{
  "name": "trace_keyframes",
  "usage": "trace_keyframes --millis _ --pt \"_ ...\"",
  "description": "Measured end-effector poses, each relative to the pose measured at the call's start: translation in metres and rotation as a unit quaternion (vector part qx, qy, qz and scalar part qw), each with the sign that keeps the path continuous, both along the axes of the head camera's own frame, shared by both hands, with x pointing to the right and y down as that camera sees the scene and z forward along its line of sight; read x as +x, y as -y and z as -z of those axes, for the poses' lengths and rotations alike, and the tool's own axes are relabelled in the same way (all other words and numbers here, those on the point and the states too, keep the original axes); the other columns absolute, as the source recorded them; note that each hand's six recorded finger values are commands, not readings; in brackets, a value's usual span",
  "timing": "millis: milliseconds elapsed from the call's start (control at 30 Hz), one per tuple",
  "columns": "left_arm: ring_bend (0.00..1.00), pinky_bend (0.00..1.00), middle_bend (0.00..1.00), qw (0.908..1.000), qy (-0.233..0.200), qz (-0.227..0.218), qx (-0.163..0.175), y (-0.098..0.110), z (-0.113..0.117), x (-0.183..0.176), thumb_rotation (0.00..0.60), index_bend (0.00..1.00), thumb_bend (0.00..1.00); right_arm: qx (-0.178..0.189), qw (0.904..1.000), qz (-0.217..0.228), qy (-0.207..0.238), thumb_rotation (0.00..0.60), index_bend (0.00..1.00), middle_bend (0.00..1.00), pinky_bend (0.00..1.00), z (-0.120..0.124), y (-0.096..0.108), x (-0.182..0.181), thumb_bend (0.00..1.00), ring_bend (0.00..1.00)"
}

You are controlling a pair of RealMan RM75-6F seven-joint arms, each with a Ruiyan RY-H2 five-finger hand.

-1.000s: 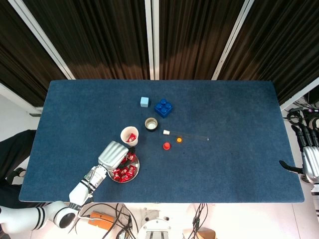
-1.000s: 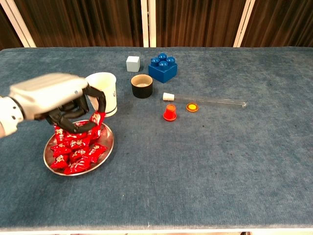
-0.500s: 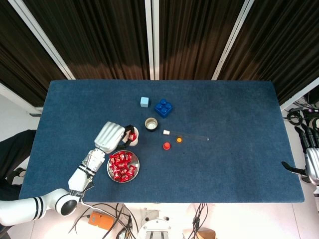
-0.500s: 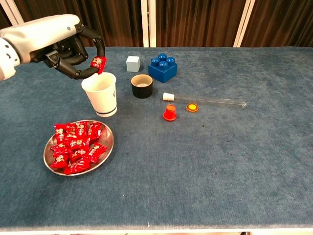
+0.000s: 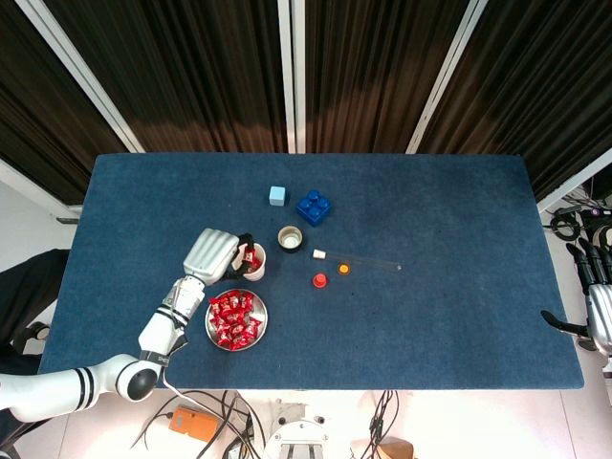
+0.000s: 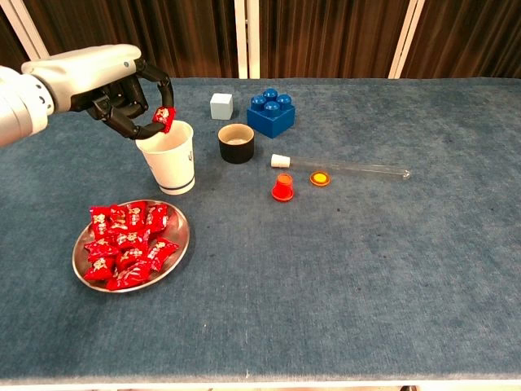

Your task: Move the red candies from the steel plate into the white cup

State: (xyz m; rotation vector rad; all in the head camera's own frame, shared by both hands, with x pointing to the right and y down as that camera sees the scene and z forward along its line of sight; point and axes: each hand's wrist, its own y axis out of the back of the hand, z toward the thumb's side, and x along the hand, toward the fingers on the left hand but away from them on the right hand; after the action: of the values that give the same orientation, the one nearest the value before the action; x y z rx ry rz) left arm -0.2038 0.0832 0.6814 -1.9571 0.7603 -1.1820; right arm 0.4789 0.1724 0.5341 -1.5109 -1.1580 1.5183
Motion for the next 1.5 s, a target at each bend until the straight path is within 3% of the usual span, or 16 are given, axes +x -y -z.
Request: trace_keyframes --millis 367,667,800,1000,1200,1500 --pt "0.92 0.83 0.92 0.9993 -0.016 0.013 0.032 -0.003 0.021 -0.016 0.600 0.36 0.18 0.001 1.0000 0.003 0.003 0.600 0.00 0.03 0.10 0.001 0.001 -0.003 0.26 0.00" --pt "0.92 0.83 0.92 0.9969 -0.033 0.048 0.052 -0.039 0.036 -0.061 0.600 0.37 0.18 0.001 1.0000 0.009 0.003 0.600 0.00 0.03 0.11 0.001 0.003 -0.006 0.26 0.00" --pt "0.92 0.83 0.92 0.9987 -0.023 0.030 0.035 -0.064 0.028 -0.068 0.600 0.37 0.18 0.002 0.9999 0.014 0.006 0.600 0.00 0.03 0.11 0.001 0.005 -0.010 0.26 0.00" --pt "0.92 0.83 0.92 0.9997 -0.012 -0.020 0.012 -0.081 0.007 -0.053 0.600 0.38 0.22 0.003 0.9998 0.020 0.007 0.600 0.00 0.03 0.11 0.002 0.006 -0.016 0.26 0.00" --pt "0.92 0.83 0.92 0.9983 -0.003 -0.057 -0.012 -0.087 -0.013 -0.033 0.600 0.40 0.23 0.003 0.9999 0.015 0.005 0.600 0.00 0.03 0.11 0.003 0.004 -0.015 0.26 0.00" --pt "0.92 0.83 0.92 0.9975 0.026 -0.052 -0.040 -0.087 -0.031 -0.024 0.600 0.41 0.20 -0.003 0.9999 0.012 0.005 0.600 0.00 0.03 0.11 0.000 0.003 -0.013 0.26 0.00"
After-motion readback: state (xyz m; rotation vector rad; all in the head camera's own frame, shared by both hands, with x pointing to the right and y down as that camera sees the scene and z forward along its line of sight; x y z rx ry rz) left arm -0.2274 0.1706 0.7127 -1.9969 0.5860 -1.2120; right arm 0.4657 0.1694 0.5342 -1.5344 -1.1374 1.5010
